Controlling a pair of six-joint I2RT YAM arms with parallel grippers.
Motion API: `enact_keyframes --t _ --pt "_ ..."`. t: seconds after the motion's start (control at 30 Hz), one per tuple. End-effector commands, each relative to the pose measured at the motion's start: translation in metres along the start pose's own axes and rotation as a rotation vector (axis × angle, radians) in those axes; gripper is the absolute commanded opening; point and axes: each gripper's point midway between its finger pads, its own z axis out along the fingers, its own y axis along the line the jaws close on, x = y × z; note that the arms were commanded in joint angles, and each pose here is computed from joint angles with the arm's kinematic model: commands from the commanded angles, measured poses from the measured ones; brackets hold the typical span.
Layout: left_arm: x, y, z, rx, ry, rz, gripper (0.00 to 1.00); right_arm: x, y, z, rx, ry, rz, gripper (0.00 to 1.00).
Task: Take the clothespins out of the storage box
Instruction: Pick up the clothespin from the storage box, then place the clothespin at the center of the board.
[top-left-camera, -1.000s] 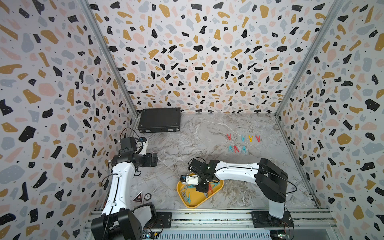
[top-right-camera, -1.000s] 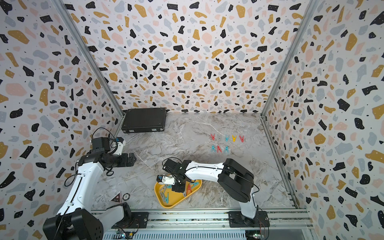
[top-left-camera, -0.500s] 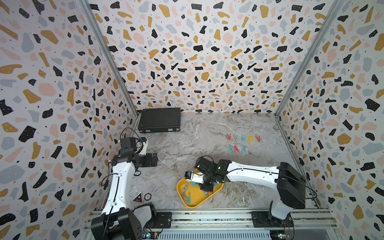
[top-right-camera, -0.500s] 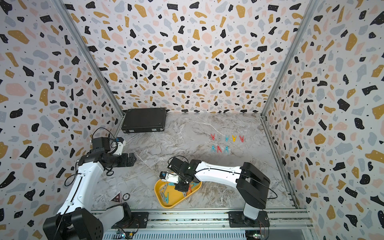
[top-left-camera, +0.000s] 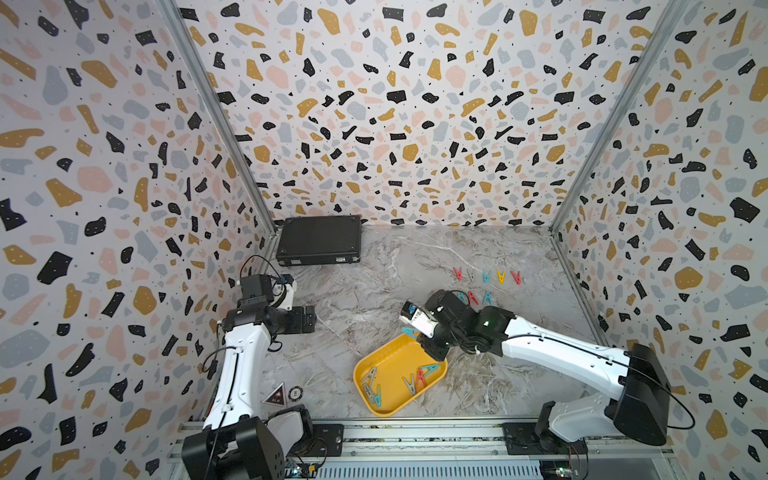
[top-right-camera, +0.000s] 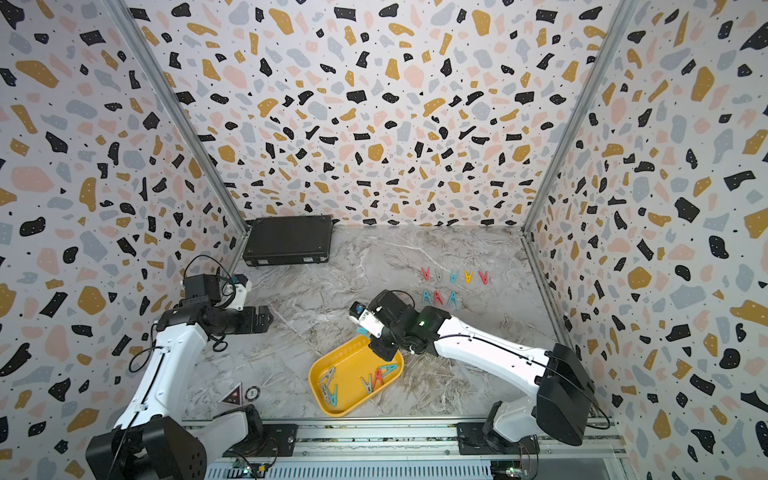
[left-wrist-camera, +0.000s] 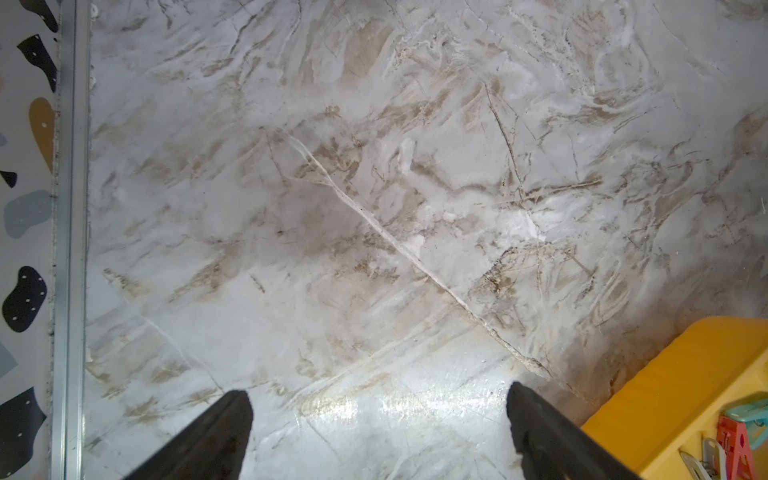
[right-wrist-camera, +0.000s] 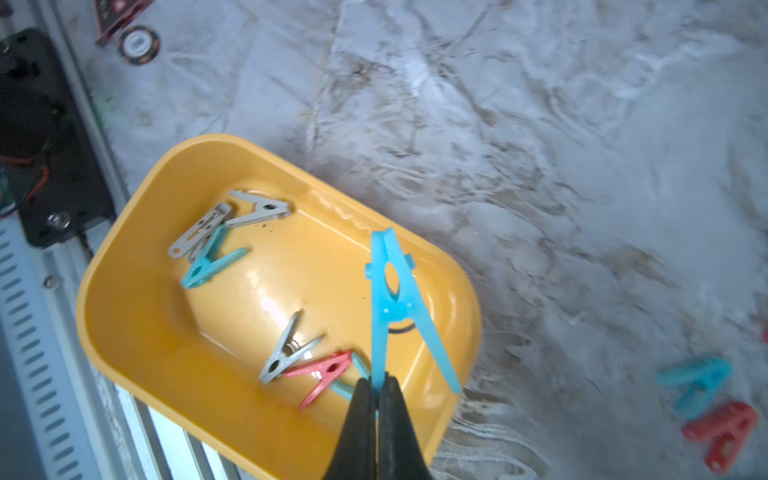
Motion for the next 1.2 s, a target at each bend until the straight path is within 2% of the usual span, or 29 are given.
enact_keyframes --t 0.0,0.4,0.7,0.87,1.17 --pt "-0.006 0.000 -0.002 0.008 -0.022 -0.003 1.00 0.009 -0.040 -0.013 0.135 -0.003 0.179 0.00" --pt "-0.007 0.000 -0.002 0.010 -0.023 -0.003 1.00 0.075 -0.160 -0.038 0.400 0.025 0.697 0.00" --pt "-0.006 -0.001 -0.002 0.016 -0.021 -0.001 1.00 0.136 -0.227 -0.047 0.519 0.065 0.989 0.00" --pt "-0.006 -0.001 -0.003 0.011 -0.025 0.000 1.00 0.157 -0.252 -0.041 0.536 0.070 1.076 0.00" --pt "-0.007 -0.001 -0.004 0.010 -0.031 0.001 1.00 0.189 -0.278 -0.010 0.512 0.161 1.156 0.00"
